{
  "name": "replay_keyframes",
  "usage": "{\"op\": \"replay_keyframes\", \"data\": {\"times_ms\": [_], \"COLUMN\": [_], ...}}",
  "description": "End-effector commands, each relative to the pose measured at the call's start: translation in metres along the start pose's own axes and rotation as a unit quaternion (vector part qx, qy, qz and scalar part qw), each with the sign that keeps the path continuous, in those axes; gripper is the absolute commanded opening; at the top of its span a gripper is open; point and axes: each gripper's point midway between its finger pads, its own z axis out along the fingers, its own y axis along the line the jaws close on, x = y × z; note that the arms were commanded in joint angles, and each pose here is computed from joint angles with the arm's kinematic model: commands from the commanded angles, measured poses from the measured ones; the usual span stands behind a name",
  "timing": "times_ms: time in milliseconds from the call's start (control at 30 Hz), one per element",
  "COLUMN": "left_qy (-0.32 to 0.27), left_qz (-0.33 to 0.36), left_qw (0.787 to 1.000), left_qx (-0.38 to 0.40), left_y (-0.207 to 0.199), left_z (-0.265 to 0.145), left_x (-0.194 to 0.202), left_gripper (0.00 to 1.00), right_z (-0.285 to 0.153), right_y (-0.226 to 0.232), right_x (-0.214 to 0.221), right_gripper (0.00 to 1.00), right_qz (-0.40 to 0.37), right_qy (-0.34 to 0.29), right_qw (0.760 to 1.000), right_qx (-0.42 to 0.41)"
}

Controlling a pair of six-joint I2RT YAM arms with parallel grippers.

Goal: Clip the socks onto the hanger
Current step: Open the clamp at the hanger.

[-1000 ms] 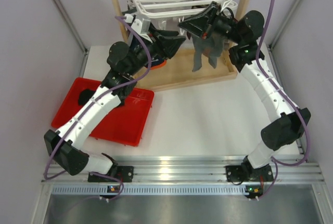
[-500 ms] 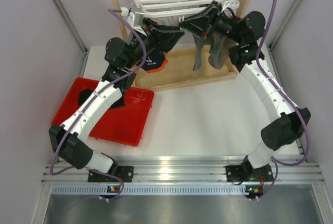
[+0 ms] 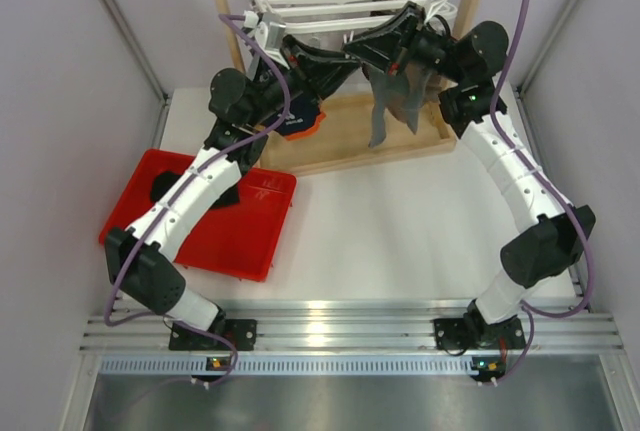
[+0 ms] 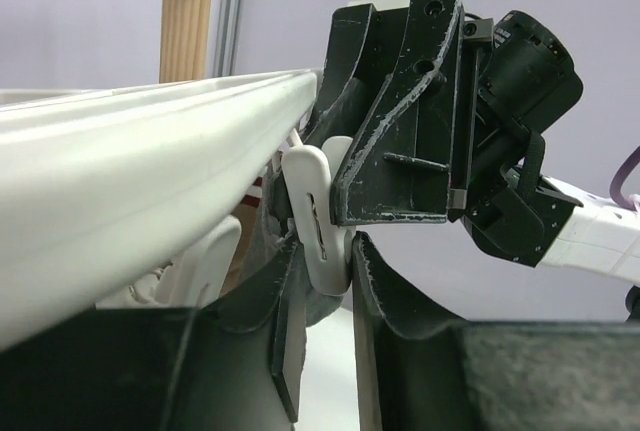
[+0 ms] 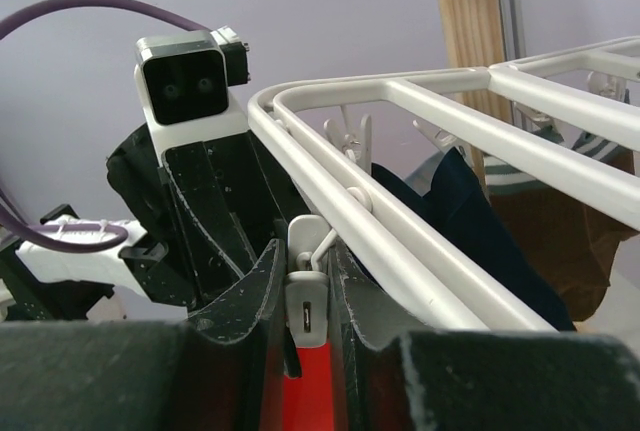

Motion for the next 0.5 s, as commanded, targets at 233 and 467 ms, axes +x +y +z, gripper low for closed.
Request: {"op": "replay_keyframes", "data": {"times_ms": [233, 467], "left_qy": [-0.042, -0.008], "left_qz": [0.054, 0.138], "left_qw": [0.997, 0.990], "left_qx": [0.036, -0.010], "left_y": [-0.016, 0.009], "left_z": [0.002, -0.004], "left_x": [-0.037, -0.016], "left_gripper": [0.00, 0.00], "right_z": [0.004, -0.001], "right_y": [0.021, 0.006], "right_x": [-0.008, -0.021], "right_gripper": [0.47, 0.71], "right_qz": [-0.018, -0.007], "right_qy": [0.002, -0.022], "right_qw": [0.999, 0.999], "right_qx": [-0.029, 0.031]}}
